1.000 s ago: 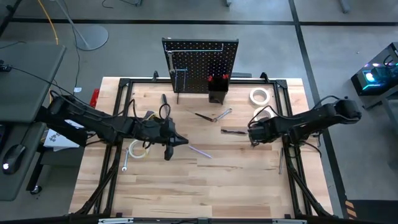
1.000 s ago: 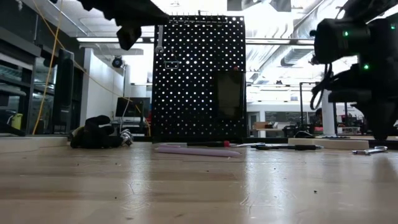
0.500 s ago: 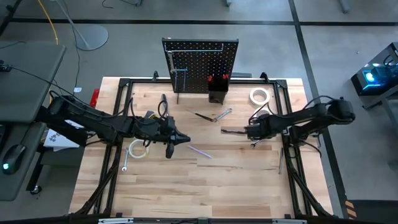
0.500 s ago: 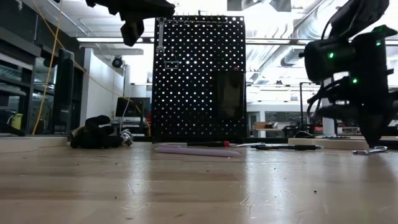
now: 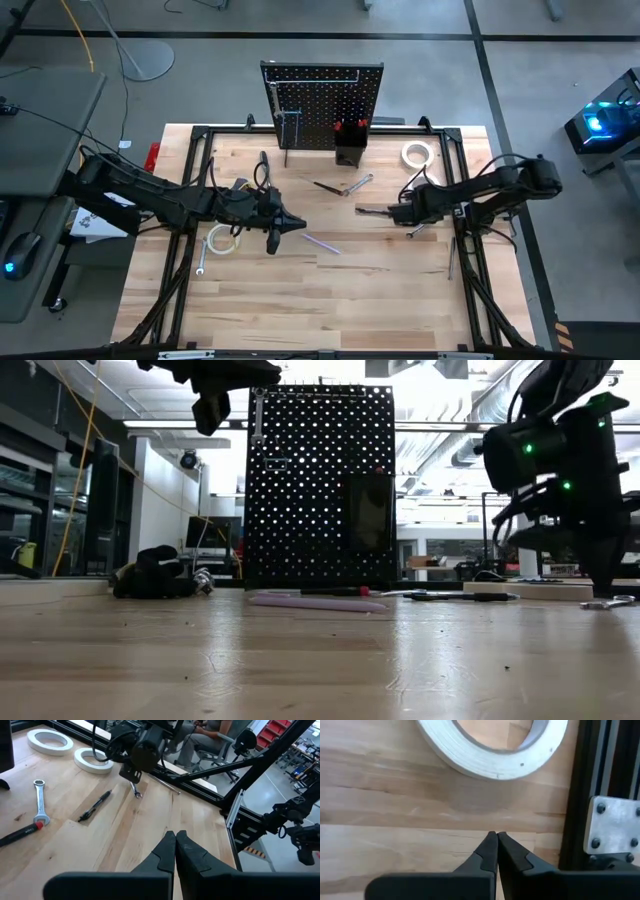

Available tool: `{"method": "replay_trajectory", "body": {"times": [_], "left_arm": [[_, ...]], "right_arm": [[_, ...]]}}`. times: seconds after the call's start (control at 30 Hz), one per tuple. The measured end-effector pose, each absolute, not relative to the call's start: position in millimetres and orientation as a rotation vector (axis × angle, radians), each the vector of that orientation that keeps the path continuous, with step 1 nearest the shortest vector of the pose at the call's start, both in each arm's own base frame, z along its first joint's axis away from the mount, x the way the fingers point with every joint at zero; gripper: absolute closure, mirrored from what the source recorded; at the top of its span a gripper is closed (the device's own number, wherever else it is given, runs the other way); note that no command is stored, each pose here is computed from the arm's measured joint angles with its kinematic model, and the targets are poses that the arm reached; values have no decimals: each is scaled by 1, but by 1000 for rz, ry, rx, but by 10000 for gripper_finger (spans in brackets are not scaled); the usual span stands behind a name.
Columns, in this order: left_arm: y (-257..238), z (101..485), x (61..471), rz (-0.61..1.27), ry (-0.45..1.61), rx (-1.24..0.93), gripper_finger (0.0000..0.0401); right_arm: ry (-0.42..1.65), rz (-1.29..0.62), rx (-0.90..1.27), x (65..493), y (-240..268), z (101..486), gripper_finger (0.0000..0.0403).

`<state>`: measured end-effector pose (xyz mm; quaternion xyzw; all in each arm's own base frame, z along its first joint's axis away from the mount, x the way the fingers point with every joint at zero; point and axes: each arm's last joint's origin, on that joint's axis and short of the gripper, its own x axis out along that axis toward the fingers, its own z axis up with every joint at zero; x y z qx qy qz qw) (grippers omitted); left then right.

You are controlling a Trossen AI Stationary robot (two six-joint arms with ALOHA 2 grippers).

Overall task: Hang tools onto peg board
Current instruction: Hang the wrench onto the peg board

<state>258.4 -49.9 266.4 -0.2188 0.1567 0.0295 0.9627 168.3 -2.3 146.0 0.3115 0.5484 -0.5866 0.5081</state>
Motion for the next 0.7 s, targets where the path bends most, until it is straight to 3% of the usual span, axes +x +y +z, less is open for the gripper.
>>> {"method": "replay_trajectory", "body": {"times": [0.7], "left_arm": [[-50, 266, 258, 58, 318, -408, 401]], "right_arm": [[1359, -1576, 797, 172, -1, 130, 403]]}}
